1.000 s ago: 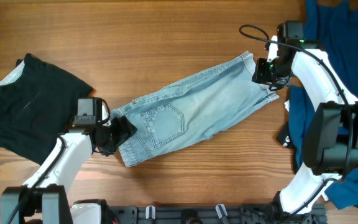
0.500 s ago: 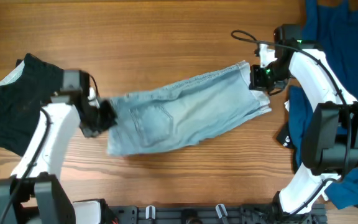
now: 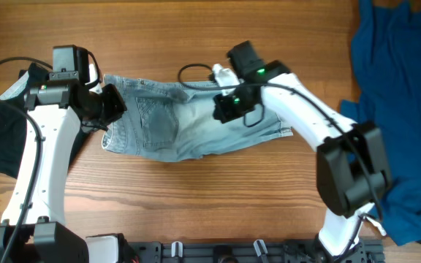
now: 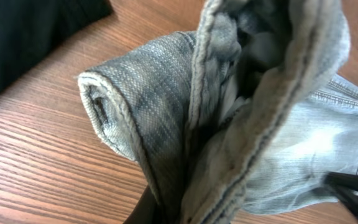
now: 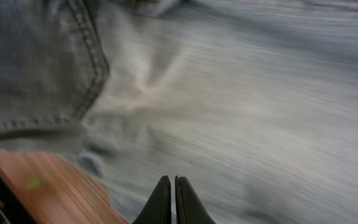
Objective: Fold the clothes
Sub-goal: 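Lift the right end with the right gripper and fold it toward the left gripper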
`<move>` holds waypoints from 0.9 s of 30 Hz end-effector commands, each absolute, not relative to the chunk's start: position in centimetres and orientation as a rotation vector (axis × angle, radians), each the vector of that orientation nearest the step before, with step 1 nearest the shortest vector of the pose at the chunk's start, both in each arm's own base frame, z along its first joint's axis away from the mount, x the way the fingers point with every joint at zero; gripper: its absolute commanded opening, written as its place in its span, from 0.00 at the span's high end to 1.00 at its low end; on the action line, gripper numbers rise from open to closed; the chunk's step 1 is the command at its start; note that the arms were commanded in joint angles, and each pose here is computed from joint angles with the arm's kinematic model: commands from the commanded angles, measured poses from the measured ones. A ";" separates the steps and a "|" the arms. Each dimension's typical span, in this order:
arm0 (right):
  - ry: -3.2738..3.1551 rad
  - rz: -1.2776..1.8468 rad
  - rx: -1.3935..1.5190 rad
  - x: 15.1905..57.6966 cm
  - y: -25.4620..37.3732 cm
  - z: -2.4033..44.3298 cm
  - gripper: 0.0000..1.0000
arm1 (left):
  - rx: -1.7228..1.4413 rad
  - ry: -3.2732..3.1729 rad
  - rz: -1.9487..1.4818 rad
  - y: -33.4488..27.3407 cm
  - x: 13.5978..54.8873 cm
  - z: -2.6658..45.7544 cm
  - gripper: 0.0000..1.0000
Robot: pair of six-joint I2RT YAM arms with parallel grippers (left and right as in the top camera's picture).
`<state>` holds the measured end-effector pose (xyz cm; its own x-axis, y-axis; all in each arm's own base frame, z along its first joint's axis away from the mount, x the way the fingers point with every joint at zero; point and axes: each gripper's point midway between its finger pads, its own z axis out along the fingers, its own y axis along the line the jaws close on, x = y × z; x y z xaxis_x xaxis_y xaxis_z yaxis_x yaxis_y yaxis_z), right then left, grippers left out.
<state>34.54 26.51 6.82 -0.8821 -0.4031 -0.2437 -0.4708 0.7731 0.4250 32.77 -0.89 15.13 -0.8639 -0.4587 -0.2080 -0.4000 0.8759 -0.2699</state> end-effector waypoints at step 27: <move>2.874 0.316 -0.520 39.3 20.2 4.9 0.89 | -0.610 2.587 -0.371 -0.7 36.0 21.5 0.96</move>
